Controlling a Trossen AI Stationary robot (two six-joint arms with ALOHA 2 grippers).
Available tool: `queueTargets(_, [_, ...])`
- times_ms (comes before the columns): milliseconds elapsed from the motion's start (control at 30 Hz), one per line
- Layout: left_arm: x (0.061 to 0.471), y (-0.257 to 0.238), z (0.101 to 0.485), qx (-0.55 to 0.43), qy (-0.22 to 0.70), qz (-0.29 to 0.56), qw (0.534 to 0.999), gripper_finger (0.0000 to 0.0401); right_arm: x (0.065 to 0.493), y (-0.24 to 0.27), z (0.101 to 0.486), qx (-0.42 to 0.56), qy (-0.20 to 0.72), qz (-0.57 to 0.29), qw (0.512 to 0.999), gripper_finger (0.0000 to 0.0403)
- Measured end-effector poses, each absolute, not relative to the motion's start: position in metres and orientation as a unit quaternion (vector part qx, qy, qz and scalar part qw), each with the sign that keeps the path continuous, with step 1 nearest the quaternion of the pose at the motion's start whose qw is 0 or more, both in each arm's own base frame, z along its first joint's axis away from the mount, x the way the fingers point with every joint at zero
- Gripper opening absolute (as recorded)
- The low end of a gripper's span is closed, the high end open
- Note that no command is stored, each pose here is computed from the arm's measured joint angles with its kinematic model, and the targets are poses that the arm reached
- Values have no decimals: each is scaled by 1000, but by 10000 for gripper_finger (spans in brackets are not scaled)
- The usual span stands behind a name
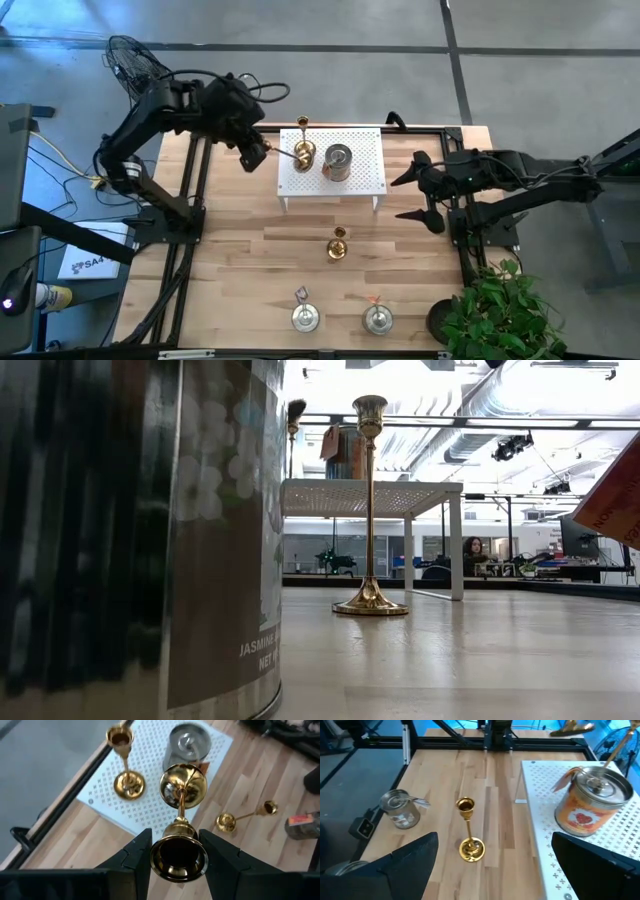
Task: Pick & Place candle stick holders
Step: Put the bottom gold candle holder on the shelf aligned with the other gold candle holder
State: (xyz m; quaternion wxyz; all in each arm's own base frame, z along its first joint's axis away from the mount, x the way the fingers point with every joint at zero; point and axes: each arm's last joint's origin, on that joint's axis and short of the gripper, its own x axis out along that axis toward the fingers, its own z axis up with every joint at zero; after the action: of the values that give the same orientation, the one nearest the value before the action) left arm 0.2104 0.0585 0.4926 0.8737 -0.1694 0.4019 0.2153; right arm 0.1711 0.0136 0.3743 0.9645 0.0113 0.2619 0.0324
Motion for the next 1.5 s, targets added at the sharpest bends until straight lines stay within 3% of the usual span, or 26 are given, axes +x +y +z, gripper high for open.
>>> queueTargets(1067, [252, 87, 436, -159, 520, 174, 821, 135, 171, 12, 374, 22, 261, 2, 965, 385])
queueTargets(1500, [258, 88, 432, -166, 526, 166, 818, 135, 171, 12, 374, 21, 265, 2, 964, 385])
